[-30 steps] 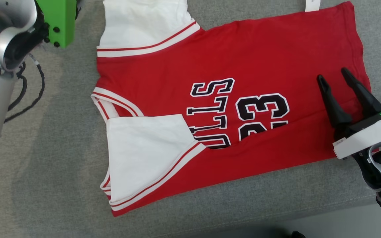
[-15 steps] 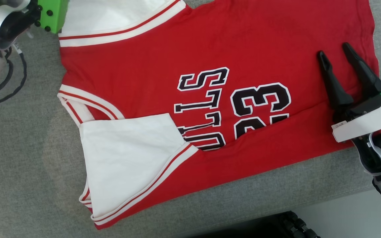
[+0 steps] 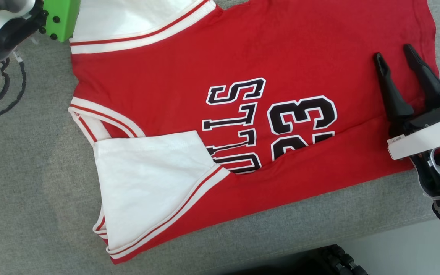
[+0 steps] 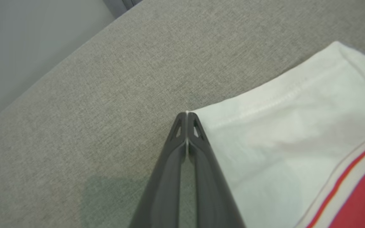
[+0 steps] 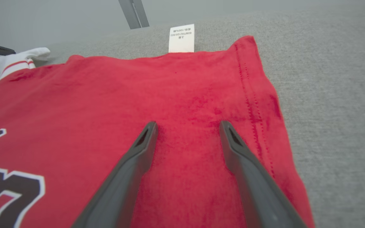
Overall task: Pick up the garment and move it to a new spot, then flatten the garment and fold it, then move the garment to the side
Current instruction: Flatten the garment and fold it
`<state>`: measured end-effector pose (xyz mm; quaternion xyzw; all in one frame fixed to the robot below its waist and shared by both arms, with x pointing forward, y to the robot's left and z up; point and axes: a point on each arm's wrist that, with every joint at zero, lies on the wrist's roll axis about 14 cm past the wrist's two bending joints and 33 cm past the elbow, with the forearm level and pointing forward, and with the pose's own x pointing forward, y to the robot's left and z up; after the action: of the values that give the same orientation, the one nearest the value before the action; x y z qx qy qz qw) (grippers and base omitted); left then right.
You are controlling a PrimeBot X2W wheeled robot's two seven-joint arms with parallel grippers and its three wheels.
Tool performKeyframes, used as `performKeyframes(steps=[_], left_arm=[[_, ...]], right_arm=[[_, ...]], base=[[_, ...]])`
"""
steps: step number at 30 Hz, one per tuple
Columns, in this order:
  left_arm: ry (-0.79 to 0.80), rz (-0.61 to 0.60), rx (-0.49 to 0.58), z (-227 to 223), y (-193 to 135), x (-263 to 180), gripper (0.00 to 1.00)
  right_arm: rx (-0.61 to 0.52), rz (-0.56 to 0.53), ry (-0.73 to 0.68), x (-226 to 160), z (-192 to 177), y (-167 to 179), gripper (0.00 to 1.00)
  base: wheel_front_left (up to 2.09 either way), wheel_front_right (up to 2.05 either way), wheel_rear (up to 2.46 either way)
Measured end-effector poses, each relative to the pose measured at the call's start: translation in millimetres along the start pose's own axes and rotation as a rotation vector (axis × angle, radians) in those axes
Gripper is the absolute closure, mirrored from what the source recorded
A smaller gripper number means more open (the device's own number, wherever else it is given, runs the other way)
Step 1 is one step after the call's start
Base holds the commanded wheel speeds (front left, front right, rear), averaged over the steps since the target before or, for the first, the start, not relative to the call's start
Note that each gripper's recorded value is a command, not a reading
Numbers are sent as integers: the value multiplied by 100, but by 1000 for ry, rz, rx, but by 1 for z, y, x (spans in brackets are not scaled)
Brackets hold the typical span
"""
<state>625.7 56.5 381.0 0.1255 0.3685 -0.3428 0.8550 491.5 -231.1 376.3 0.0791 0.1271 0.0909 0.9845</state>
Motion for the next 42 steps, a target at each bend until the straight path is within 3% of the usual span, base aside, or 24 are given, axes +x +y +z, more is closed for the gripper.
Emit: performKeyframes(steps=[6,11,17,25,28,32,34,35,36,38,42], left_arm=[[-151,17,33,30,-1,-11,100],[-274,19,54,55,-5,-28,100],[-298,27,61,57,-6,-46,100],[-296,45,65,53,-3,-60,100],[-294,49,61,53,-2,-63,100],[-289,53,62,52,-1,-64,100],[-288,51,60,52,-2,-65,100],[-285,51,62,52,-3,-65,100],[-282,50,63,51,-3,-65,100],[-281,47,60,51,-4,-65,100],[-274,45,61,49,-4,-64,100]], right_arm=[[12,-11,-23,5,11,-3,0],[2,-50,-29,30,45,-24,0],[-35,-117,160,70,57,-46,0],[-90,-155,355,88,46,-48,0],[-93,-159,391,89,44,-46,23],[-95,-164,420,86,43,-45,31],[-91,-170,432,84,43,-46,24],[-87,-171,442,82,42,-45,12],[-87,-172,449,81,41,-45,8],[-84,-172,457,80,41,-44,16],[-82,-165,467,81,39,-40,69]], base=[[0,0,0],[0,0,0],[0,0,0],[0,0,0],[0,0,0],[0,0,0],[0,0,0],[0,0,0],[0,0,0],[0,0,0],[0,0,0]])
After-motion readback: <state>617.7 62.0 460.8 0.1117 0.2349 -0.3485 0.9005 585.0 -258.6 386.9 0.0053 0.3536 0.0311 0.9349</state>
